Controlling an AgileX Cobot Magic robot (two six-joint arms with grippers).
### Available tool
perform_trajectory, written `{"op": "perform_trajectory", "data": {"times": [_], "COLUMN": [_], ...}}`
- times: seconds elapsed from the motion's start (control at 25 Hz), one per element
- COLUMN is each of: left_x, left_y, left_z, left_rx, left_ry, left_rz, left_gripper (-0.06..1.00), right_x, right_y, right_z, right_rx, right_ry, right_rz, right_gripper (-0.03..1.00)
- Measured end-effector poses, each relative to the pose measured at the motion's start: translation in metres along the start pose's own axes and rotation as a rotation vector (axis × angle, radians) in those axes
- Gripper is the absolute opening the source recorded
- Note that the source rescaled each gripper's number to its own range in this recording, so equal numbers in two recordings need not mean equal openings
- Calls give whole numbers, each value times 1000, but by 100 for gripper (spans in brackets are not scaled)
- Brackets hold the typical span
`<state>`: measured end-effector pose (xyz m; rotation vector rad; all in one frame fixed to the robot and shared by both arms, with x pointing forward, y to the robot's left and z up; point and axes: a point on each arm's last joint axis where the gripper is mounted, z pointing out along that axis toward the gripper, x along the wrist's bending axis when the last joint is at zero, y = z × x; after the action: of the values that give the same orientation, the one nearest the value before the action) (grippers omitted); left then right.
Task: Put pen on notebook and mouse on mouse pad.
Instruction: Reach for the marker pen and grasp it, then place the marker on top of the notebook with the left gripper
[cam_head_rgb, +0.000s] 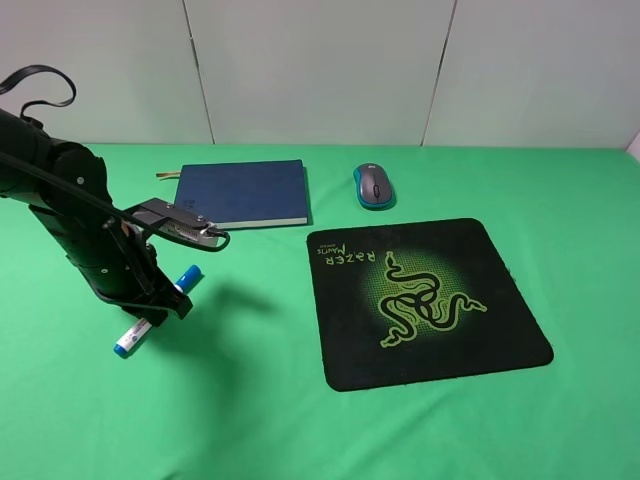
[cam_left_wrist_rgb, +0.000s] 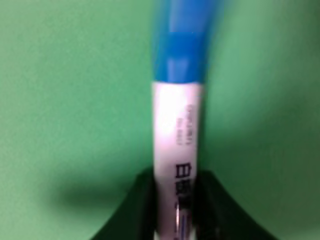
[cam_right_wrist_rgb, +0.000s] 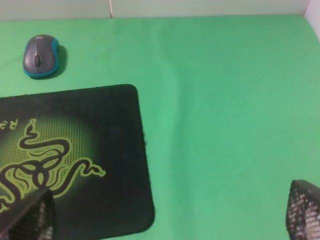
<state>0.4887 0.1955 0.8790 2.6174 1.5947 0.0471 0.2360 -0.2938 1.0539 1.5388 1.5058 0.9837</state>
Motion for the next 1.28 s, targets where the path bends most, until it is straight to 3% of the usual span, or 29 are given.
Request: {"op": "perform_trajectory", "data": {"times": [0.4,0.92,1.28], "left_x": [0,-1,7], "left_y": [2,18,40], "left_z": [-6,-97,-143], "left_rx": [26,26,22], "left_ry": [-4,-10,68], "left_rz": [0,-2,48], "left_gripper": [0,0,0], "right_x": [0,0,0], "right_y": [0,0,0], "right_z": [0,0,0], "right_rx": [0,0,0], "right_ry": [0,0,0], "right_rz": [0,0,0], "right_gripper": [100,100,100]}}
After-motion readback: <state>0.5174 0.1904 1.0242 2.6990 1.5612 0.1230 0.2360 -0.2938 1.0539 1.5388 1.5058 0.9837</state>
